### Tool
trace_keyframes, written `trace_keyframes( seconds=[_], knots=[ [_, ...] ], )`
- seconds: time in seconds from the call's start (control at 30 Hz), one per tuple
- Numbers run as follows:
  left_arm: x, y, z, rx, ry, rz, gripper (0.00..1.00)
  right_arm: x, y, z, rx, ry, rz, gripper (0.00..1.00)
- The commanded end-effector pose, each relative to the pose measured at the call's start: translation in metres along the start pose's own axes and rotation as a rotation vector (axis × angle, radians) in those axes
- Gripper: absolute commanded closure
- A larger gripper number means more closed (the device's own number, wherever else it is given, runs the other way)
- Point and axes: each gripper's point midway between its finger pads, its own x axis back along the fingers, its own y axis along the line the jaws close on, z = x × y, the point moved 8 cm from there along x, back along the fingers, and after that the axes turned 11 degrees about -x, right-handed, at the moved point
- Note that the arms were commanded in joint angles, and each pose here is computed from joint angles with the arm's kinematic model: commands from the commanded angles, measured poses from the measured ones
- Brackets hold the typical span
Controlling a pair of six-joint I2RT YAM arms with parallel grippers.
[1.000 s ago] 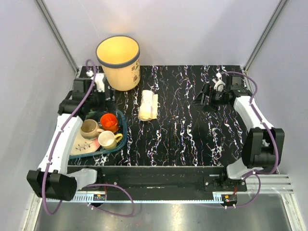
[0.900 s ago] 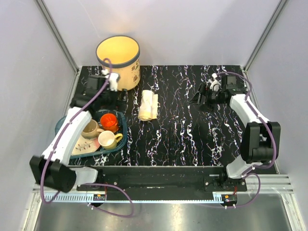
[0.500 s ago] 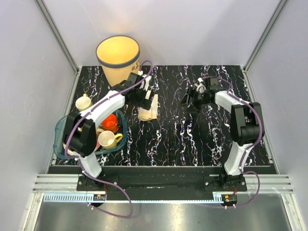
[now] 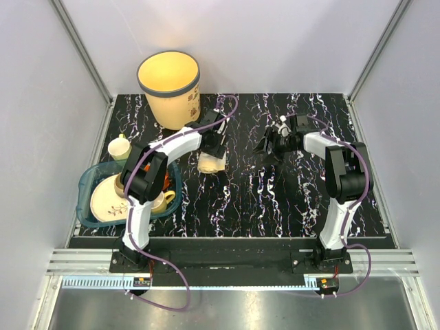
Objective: Put the trash bags into the trash bin
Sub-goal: Move the trash bag to the center of the board, then unfold the trash bag at the center of the board.
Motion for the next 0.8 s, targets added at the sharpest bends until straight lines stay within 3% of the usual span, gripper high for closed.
trace_keyframes(
  seconds=[0.0, 0.07, 0.13, 0.27, 0.6, 0.77],
  knots=[
    [-0.003, -0.010, -0.017, 0.029, -0.059, 0.048, 0.44, 0.016, 0.009, 0.013, 0.033, 0.001, -0.023, 0.21],
    [-0.001, -0.020, -0.019, 0.030, -0.070, 0.141, 0.64, 0.017, 0.005, 0.016, 0.026, -0.004, -0.006, 0.21],
    [0.006, -0.030, -0.022, 0.043, -0.094, 0.187, 0.77, 0.017, -0.001, 0.019, 0.021, -0.001, 0.006, 0.21],
    [0.023, -0.055, -0.029, 0.075, -0.153, 0.315, 0.90, 0.011, -0.013, 0.019, 0.002, -0.002, 0.032, 0.21],
    [0.020, -0.065, -0.013, 0.160, -0.118, 0.436, 0.98, -0.041, -0.031, -0.003, -0.079, -0.005, -0.025, 0.30],
    [0.016, -0.064, -0.012, 0.193, -0.119, 0.495, 0.99, -0.078, -0.025, 0.002, -0.038, 0.029, -0.017, 0.34]
  ],
)
